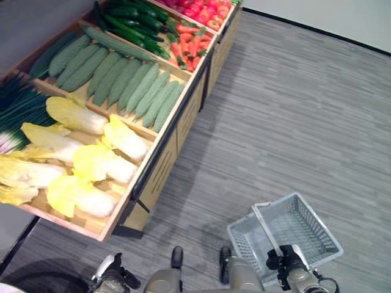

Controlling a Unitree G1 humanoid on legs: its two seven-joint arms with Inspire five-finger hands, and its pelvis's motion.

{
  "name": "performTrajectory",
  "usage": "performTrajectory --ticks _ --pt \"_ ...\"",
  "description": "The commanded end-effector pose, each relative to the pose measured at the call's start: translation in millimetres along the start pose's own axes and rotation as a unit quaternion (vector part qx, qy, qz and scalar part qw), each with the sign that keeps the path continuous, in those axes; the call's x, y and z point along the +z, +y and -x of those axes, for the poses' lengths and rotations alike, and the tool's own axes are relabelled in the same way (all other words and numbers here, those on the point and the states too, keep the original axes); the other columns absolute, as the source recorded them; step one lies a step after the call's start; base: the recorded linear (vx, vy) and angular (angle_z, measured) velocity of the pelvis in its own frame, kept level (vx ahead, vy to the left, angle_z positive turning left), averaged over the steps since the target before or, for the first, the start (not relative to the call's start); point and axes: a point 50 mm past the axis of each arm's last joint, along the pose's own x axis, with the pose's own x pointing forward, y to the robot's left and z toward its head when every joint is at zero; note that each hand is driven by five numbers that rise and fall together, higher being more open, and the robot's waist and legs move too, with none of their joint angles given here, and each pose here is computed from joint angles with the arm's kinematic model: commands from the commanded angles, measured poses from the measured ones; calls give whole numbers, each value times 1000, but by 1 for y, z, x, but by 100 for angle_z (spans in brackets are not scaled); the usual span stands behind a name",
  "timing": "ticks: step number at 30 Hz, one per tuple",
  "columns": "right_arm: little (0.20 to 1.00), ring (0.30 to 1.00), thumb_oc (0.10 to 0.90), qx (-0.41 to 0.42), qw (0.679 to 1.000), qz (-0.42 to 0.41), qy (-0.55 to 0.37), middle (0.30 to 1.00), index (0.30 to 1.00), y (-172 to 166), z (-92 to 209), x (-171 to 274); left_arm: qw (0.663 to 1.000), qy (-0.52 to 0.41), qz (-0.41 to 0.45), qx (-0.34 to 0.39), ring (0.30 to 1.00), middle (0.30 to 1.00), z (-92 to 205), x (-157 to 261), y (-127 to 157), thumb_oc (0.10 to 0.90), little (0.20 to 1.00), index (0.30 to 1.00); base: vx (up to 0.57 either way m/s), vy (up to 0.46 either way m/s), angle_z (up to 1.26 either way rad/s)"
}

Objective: Get the vegetables into the basket

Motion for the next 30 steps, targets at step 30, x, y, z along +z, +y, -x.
performTrajectory --ticks 30 --pt "300 300 400 -59 997 -5 45 300 300 -38 1 -34 1000 14 2 0 1000 1000 4 -8 -12 900 1000 1000 104 -145 56"
